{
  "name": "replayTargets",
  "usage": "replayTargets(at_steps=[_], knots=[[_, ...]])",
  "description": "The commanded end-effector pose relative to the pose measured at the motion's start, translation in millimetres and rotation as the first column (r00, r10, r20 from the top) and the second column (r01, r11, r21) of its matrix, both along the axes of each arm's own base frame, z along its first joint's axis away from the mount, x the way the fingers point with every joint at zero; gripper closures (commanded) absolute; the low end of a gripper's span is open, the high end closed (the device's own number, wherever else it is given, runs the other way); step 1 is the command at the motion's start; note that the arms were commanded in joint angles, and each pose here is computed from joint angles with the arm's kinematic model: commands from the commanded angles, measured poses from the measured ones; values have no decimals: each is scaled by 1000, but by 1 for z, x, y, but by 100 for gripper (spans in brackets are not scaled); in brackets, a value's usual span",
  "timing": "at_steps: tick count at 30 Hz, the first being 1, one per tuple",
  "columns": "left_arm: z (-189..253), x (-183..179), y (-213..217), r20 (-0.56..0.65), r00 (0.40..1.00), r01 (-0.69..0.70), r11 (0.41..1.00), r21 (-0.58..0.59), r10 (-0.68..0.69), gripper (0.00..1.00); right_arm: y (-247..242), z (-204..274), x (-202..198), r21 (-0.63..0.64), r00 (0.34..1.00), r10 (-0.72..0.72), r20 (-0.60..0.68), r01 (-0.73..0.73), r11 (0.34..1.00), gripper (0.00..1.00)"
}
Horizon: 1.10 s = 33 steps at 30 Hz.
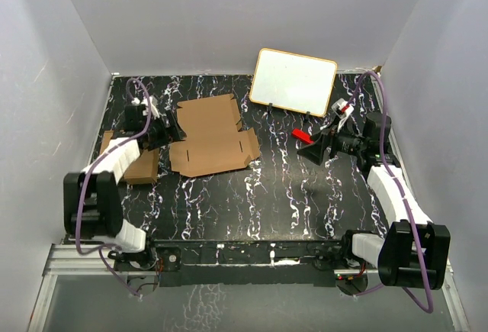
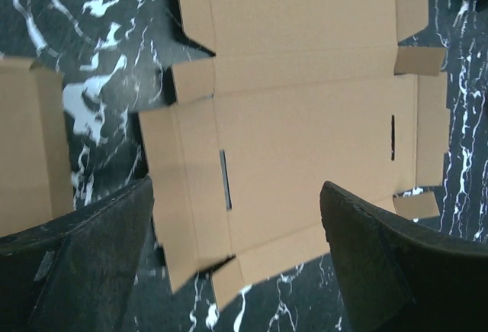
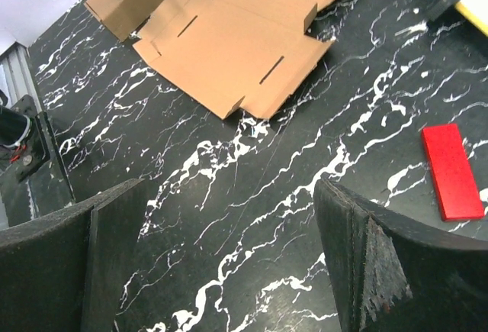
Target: Fold the paper box
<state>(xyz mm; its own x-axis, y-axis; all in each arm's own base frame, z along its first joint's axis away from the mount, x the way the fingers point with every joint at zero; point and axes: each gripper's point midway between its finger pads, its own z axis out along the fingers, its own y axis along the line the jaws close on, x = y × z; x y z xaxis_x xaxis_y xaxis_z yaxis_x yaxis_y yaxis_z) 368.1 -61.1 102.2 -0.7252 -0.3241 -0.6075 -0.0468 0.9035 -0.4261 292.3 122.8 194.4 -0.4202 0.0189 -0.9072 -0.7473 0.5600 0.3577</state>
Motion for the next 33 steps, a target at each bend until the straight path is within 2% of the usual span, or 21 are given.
replayTargets(at_steps=[1,10,13,15,22,33], knots=[[0,43,-9,35,998,55,997,-61,-52,15,1,27,7,-7,982,54,180,-53,999,1],[-26,97,-4,-35,998,43,994,-97,-47,33,-1,20,12,-13,987,41,154,-40,999,1],[-34,112,-4,-56,998,31,993,-112,-37,49,-1,21,11,-16,986,40,161,-38,999,1],[-39,120,-6,-78,996,30,992,-127,-40,56,-1,22,11,-19,986,39,165,-37,999,1],[-56,126,2,-136,991,-9,996,-93,-3,58,-2,22,12,-21,985,37,166,-34,999,1],[-48,122,13,-111,994,-25,999,-26,22,57,-2,22,12,-20,985,41,167,-38,999,1]])
